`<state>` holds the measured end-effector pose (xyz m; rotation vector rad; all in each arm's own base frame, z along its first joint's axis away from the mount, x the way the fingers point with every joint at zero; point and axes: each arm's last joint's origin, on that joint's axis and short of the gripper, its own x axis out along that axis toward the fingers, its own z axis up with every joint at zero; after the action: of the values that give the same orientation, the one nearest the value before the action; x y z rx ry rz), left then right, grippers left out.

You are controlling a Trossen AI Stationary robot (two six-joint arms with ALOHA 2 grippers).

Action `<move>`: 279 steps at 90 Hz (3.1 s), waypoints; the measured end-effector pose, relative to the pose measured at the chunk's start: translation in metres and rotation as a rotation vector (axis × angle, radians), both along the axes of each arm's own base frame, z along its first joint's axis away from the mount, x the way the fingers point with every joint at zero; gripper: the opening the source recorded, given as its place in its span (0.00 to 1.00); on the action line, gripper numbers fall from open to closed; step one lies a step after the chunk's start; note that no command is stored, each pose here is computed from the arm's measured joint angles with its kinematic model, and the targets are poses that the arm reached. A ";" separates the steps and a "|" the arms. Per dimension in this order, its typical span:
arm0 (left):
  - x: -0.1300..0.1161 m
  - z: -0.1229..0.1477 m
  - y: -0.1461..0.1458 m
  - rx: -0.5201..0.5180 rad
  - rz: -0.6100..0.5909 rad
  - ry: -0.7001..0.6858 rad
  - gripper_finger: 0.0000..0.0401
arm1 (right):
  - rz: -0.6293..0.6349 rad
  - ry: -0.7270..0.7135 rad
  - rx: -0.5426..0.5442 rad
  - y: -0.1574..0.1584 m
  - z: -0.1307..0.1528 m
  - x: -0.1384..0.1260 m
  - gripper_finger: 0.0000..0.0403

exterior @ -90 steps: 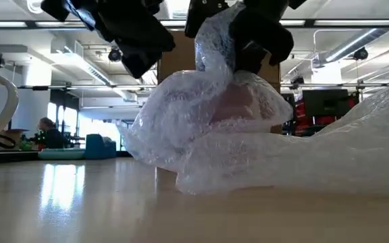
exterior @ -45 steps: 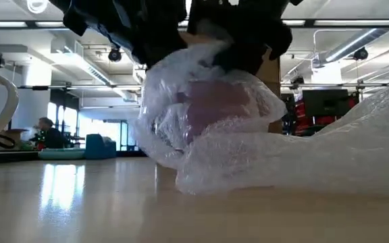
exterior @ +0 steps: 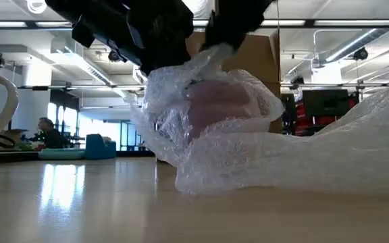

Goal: Wrap mug
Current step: Wrap the purple mug with bubble wrap

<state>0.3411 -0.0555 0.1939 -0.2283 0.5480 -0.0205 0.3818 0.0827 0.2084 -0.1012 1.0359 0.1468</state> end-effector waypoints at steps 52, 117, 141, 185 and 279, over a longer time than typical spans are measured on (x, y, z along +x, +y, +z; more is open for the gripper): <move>-0.054 0.030 -0.023 -0.057 -0.018 0.212 0.05 | -0.028 0.109 -0.043 -0.009 -0.044 0.012 0.00; -0.002 0.023 -0.029 0.153 -0.036 -0.001 0.05 | -0.031 0.082 -0.023 -0.009 -0.041 0.013 0.00; 0.009 -0.005 -0.020 0.145 0.015 0.047 0.05 | -0.035 0.095 -0.025 -0.009 -0.037 0.010 0.00; 0.011 -0.002 -0.019 0.140 0.025 0.020 0.05 | -0.076 0.261 -0.170 -0.023 0.029 -0.024 0.00; 0.000 0.020 -0.018 0.141 -0.001 -0.019 0.05 | 0.005 0.165 -0.064 -0.009 -0.024 0.000 0.00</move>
<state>0.3413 -0.0737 0.2141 -0.0903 0.5284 0.0155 0.3821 0.0734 0.1844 -0.1513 1.2052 0.1280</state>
